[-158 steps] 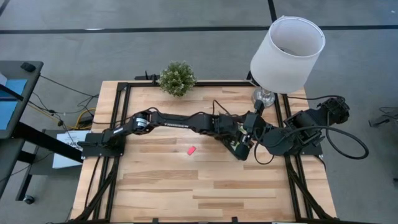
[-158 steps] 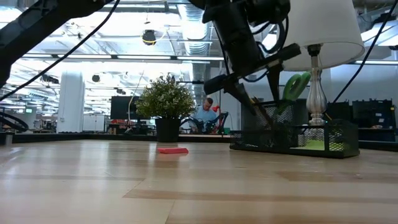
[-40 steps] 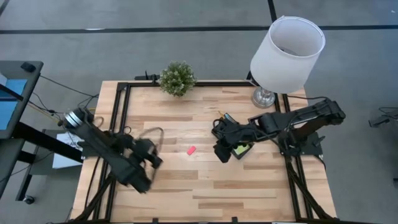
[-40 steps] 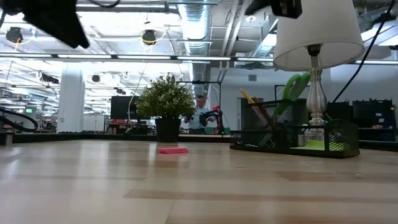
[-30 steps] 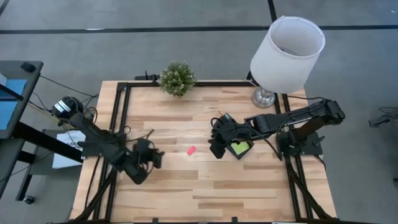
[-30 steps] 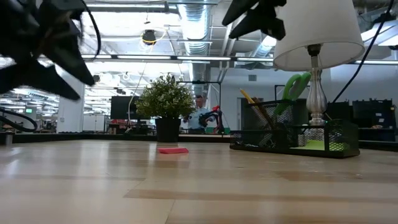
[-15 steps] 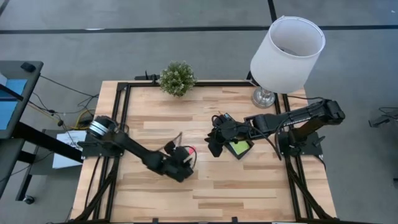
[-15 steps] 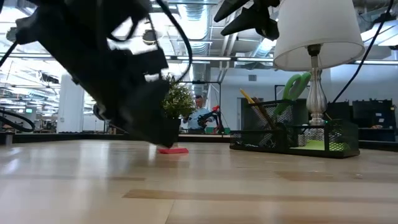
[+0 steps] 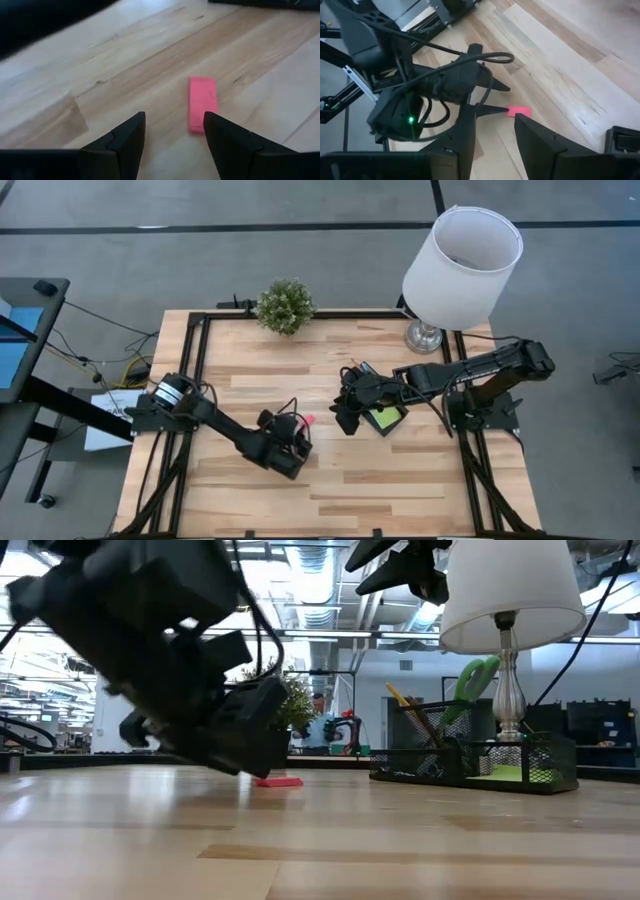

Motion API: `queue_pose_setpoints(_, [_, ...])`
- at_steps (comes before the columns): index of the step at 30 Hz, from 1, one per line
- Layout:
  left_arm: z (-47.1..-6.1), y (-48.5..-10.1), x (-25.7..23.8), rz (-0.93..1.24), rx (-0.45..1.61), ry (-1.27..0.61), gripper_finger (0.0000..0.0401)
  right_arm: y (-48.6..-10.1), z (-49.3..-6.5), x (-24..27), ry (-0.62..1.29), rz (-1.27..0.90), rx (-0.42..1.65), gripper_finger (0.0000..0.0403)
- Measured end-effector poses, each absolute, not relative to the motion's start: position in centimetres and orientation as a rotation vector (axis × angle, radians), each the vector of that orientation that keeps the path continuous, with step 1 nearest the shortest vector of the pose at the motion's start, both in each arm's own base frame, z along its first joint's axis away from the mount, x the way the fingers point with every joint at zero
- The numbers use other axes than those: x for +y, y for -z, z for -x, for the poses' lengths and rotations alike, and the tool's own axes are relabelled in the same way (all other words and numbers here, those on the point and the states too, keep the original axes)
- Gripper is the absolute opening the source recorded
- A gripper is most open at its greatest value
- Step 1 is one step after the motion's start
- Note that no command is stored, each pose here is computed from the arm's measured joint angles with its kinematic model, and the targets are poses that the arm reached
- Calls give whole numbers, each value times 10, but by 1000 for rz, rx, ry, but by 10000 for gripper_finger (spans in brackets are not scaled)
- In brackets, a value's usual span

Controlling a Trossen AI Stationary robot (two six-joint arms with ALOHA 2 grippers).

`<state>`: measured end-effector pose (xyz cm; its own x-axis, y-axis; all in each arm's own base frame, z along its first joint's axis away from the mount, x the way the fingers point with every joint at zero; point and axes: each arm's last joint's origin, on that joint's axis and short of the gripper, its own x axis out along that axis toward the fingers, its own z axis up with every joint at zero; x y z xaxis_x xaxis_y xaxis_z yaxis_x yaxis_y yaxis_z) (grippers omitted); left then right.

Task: Pick and place office supplies into organizer
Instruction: Put the pink eraser on the black desk organizer

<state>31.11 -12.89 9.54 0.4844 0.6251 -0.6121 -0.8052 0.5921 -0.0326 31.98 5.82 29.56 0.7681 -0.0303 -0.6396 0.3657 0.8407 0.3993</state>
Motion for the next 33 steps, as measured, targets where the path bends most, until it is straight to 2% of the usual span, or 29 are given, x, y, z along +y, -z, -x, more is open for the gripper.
queue_pose_setpoints(9, [-297, -73, -123, 374, 460, -768, 194, -295, -320, 58, 207, -481, 674, 129])
queue_pose_setpoints(16, [-295, -70, -125, 370, 486, -706, 194, -295, -320, 58, 194, -443, 678, 129])
queue_pose_setpoints(26, [-320, -86, -130, 408, 530, -592, 194, -295, -319, 58, 192, -435, 682, 129])
queue_pose_setpoints(33, [-323, -69, -125, 392, 536, -648, 194, -295, -319, 58, 192, -434, 681, 129])
